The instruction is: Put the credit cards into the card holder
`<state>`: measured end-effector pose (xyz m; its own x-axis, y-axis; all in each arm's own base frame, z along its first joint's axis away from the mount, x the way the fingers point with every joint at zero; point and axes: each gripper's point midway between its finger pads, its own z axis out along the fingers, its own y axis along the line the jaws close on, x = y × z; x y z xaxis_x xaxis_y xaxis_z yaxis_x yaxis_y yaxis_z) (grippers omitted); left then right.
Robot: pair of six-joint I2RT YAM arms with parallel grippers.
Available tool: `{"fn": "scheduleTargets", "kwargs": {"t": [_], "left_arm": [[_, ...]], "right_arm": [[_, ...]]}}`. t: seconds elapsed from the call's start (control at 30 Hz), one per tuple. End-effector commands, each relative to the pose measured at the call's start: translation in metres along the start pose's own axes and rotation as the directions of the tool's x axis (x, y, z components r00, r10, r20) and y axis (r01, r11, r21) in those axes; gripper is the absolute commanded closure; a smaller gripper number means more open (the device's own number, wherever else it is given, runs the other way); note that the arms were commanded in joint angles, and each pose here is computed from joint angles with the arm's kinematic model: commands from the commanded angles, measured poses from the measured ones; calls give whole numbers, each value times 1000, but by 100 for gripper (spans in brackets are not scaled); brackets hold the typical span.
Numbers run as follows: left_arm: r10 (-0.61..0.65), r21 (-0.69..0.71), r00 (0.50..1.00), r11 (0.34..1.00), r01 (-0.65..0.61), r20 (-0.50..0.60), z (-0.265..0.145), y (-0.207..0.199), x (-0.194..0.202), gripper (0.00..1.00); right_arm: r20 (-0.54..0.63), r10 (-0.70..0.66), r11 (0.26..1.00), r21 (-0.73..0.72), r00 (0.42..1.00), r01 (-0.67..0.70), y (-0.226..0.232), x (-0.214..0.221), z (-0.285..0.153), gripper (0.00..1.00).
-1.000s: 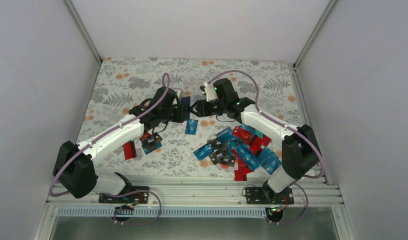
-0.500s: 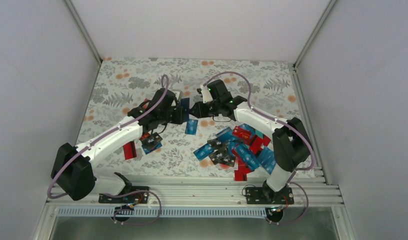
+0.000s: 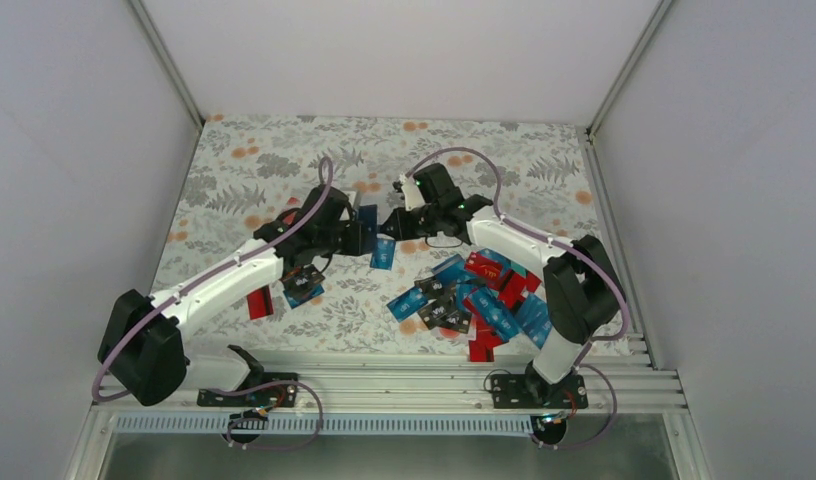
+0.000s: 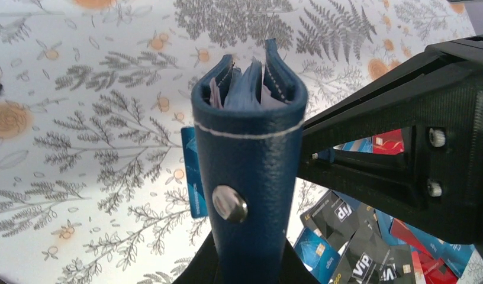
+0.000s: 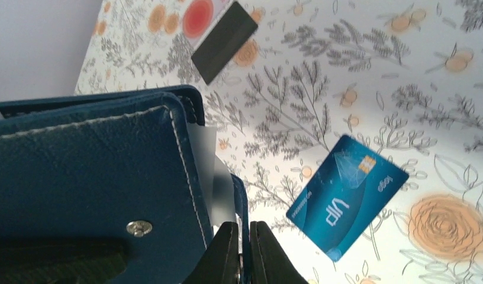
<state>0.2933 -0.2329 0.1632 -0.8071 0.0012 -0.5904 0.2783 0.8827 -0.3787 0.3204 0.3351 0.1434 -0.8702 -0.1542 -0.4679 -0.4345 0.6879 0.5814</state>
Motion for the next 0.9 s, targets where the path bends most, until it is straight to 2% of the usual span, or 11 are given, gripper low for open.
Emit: {"fn": "scheduleTargets", "kwargs": {"t": [0.0, 0.3, 0.47, 0.53, 0.57, 0.63, 0.7, 0.8, 0.87], "left_arm": [[-61, 23, 997, 998, 62, -38, 1, 1, 16, 98], [-171, -17, 965, 985, 172, -199, 17, 28, 88, 97], [-192, -87, 953, 981, 176, -235, 23, 45, 107, 89], [-195, -160, 953, 974, 160, -231, 23, 58, 109, 78], [-193, -189, 954, 970, 151, -228, 22, 63, 108, 69], [-193, -219, 956, 965, 144, -220, 20, 66, 105, 42], [-193, -228, 957, 963, 142, -216, 19, 65, 104, 24], [-182, -244, 960, 961, 128, -212, 14, 61, 103, 9], [-161, -252, 963, 962, 104, -215, 11, 54, 103, 4]], "right_arm": [[-62, 8, 999, -40, 998, -10, 7, 25, -1, 96], [-236, 31, 997, -67, 971, -48, 10, 100, 14, 96], [-256, 53, 996, -54, 965, -69, 8, 110, 17, 96], [-260, 59, 996, -54, 964, -76, 8, 111, 17, 96], [-263, 63, 995, -55, 963, -80, 9, 112, 17, 96], [-270, 70, 994, -58, 960, -89, 10, 113, 17, 96], [-278, 80, 993, -62, 957, -101, 11, 115, 17, 96], [-288, 91, 991, -71, 953, -116, 12, 118, 17, 96], [-289, 96, 990, -70, 952, -121, 11, 118, 16, 96]]}}
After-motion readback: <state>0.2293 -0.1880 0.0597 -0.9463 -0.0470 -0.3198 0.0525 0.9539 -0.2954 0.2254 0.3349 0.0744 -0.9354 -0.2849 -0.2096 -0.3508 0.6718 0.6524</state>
